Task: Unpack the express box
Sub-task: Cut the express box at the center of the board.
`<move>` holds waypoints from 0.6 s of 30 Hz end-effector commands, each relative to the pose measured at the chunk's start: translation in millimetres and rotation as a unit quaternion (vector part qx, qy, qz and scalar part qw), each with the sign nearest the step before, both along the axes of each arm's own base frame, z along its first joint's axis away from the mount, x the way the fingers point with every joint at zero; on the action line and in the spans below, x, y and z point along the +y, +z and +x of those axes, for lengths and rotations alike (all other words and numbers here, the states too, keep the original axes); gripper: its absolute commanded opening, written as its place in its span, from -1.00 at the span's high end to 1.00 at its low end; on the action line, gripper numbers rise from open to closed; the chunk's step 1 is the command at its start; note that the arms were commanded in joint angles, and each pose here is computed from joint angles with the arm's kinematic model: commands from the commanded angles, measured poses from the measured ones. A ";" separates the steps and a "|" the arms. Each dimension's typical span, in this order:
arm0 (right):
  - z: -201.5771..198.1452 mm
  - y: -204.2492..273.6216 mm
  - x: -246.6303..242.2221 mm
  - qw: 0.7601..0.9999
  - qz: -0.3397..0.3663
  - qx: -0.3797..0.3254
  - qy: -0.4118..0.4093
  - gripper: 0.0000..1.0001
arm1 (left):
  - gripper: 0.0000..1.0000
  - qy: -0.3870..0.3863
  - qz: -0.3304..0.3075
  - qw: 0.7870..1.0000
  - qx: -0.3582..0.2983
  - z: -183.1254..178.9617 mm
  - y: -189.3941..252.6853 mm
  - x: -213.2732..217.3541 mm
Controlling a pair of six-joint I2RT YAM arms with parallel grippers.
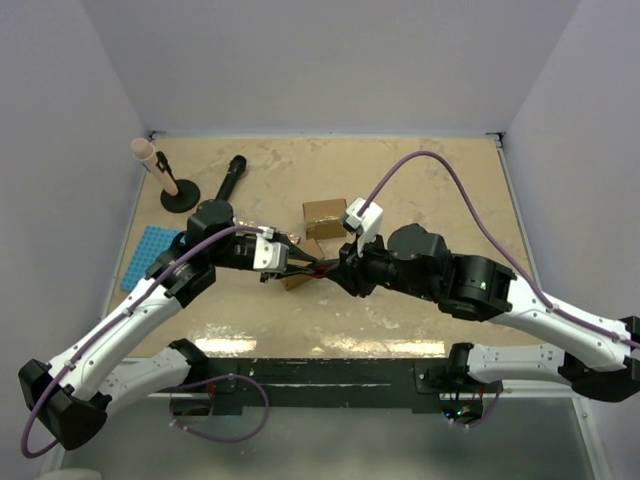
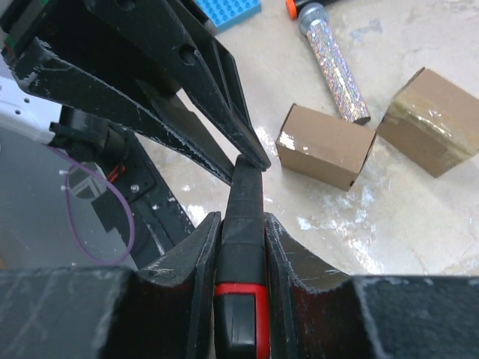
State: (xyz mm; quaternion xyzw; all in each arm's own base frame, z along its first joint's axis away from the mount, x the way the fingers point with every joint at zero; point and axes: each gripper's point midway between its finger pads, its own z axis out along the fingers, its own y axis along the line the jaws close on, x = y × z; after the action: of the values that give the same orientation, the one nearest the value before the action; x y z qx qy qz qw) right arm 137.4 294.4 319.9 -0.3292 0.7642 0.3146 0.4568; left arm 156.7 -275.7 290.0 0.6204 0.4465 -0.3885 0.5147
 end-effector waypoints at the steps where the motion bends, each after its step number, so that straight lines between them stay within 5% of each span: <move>1: 3.9 53.6 11.4 0.993 0.105 -0.045 0.003 1.00 | 0.62 -0.019 -0.017 1.000 0.006 -4.4 1.2 -2.6; 18: 9.4 49.0 27.2 0.984 0.176 -0.024 -0.018 1.00 | 0.57 -0.025 -0.027 0.999 0.030 -4.7 -2.4 -7.3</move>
State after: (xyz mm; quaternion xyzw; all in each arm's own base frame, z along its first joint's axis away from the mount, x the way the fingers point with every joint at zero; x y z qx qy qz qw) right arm 146.7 302.4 316.4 -0.2859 0.7474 0.3449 0.4907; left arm 161.0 -275.3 278.2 0.5963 0.4747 -0.4081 0.5025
